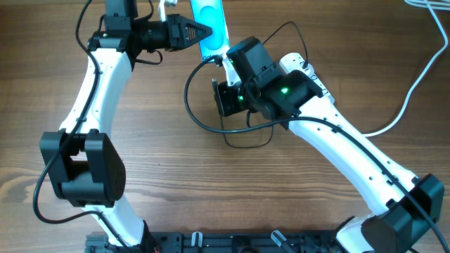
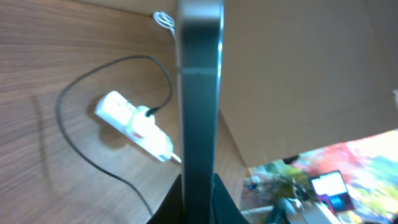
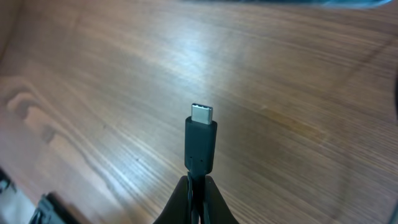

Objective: Plug charger to phone and switch on socket
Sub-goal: 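Raise the phone with the left gripper and bring plug to its port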

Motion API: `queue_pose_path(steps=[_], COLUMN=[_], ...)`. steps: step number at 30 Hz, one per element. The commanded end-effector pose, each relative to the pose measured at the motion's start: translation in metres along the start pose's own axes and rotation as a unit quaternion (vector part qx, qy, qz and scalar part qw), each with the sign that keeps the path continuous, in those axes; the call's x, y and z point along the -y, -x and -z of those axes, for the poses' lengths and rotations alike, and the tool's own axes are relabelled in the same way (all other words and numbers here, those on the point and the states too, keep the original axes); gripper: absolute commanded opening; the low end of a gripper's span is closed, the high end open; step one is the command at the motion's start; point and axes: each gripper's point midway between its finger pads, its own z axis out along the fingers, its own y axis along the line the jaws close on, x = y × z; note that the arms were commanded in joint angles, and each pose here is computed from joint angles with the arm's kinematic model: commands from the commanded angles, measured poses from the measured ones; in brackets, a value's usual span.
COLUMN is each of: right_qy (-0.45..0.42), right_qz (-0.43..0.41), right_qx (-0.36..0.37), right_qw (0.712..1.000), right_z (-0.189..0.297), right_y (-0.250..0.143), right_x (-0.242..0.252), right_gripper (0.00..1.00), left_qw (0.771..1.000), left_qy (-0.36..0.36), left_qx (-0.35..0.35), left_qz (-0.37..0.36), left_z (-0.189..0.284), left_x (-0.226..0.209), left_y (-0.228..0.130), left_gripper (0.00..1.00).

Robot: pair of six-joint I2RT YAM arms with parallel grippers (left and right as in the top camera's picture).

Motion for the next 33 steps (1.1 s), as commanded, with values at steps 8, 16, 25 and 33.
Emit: queue_pose_path(steps=[8,16,25,33], right_qy=[-0.061,-0.058,-0.039,-0.046], right_qz=[0.008,0.023,0.037,0.036], right_qx=[0.052,0.061,0.054,0.057], right_qw=[0.997,0.996,0.997,0.997], right_z=[0.004,0.005,0.004,0.004], right_y=[0.024,0.028,0.026,0.027], right_x=[0.019,0.017,0.010,0.012], right_gripper=[0.04,0.04,0.04,0.04], left_qw=[0.998,0.998,0.997,0.997], left_qy=[-0.067,-0.067,-0.067,-0.067], left_qx=[-0.020,-0.021,-0.019,-0.019], left_qz=[-0.009,-0.006,-0.020,-0.022], left_z=[0.007,0.007,0.007,0.007], left_x=[0.033,0.033,0.033,0.033], left_y=[-0.004,-0.005,-0.005,-0.005], left_gripper=[0.04,0.04,0.04,0.04])
